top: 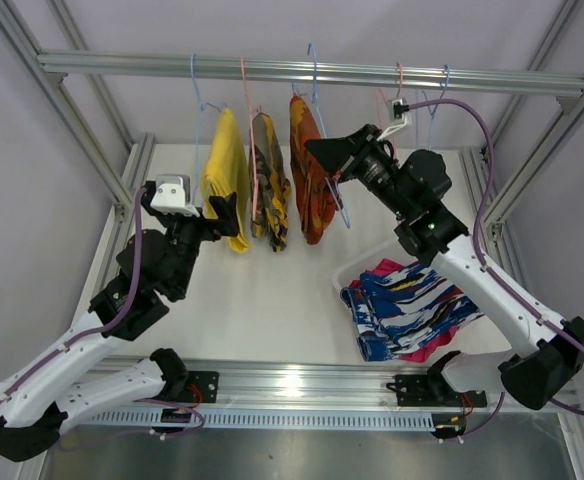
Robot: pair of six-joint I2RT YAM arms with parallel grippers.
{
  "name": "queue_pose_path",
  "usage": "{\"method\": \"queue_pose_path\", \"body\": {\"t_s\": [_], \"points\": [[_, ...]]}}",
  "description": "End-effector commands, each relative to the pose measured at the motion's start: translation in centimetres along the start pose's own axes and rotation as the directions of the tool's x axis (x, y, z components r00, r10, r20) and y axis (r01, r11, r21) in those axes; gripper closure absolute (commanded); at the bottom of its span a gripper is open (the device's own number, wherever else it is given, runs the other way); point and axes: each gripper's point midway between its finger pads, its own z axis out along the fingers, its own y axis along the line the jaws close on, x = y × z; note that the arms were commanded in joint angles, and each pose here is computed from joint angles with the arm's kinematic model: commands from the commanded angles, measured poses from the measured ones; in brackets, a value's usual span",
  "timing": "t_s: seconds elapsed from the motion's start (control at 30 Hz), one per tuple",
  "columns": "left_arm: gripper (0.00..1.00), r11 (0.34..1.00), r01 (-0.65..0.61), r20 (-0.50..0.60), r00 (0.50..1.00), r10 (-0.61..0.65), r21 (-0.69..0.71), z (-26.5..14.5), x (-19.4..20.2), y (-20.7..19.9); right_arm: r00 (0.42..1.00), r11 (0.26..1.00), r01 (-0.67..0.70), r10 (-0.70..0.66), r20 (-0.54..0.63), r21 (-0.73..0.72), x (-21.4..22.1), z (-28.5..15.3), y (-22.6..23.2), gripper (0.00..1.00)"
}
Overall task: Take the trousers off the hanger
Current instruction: Pick up the hanger from the clothesline.
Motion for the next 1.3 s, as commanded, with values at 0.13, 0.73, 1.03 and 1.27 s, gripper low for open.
{"method": "queue_pose_path", "body": {"t_s": [0.13, 0.73, 1.03, 1.27], "points": [[0.01, 0.999, 0.042, 0.03, 0.999, -0.043, 0.031, -0.2, -1.7, -0.5, 0.942, 0.974, 0.179, -0.127, 0.311, -0.142, -7.3, -4.8, 9.3, 1.0], [0.01, 0.998, -0.008, 0.055, 0.998, 0.004, 0.067, -1.3, -2.1, -1.8, 0.876, 0.919, 0.291, -0.368, 0.311, 0.268, -3.5, -4.1, 11.5, 1.0], [0.01, 0.998, 0.0, 0.068, 0.998, -0.005, 0.069, -1.6, -2.4, -1.6, 0.857, 0.877, 0.279, -0.411, 0.312, 0.39, -4.3, -4.4, 12.7, 1.0], [0.01, 0.997, 0.003, 0.072, 0.997, -0.008, 0.072, -1.7, -2.6, -1.6, 0.863, 0.865, 0.236, -0.396, 0.314, 0.442, -4.9, -4.8, 12.2, 1.0]]}}
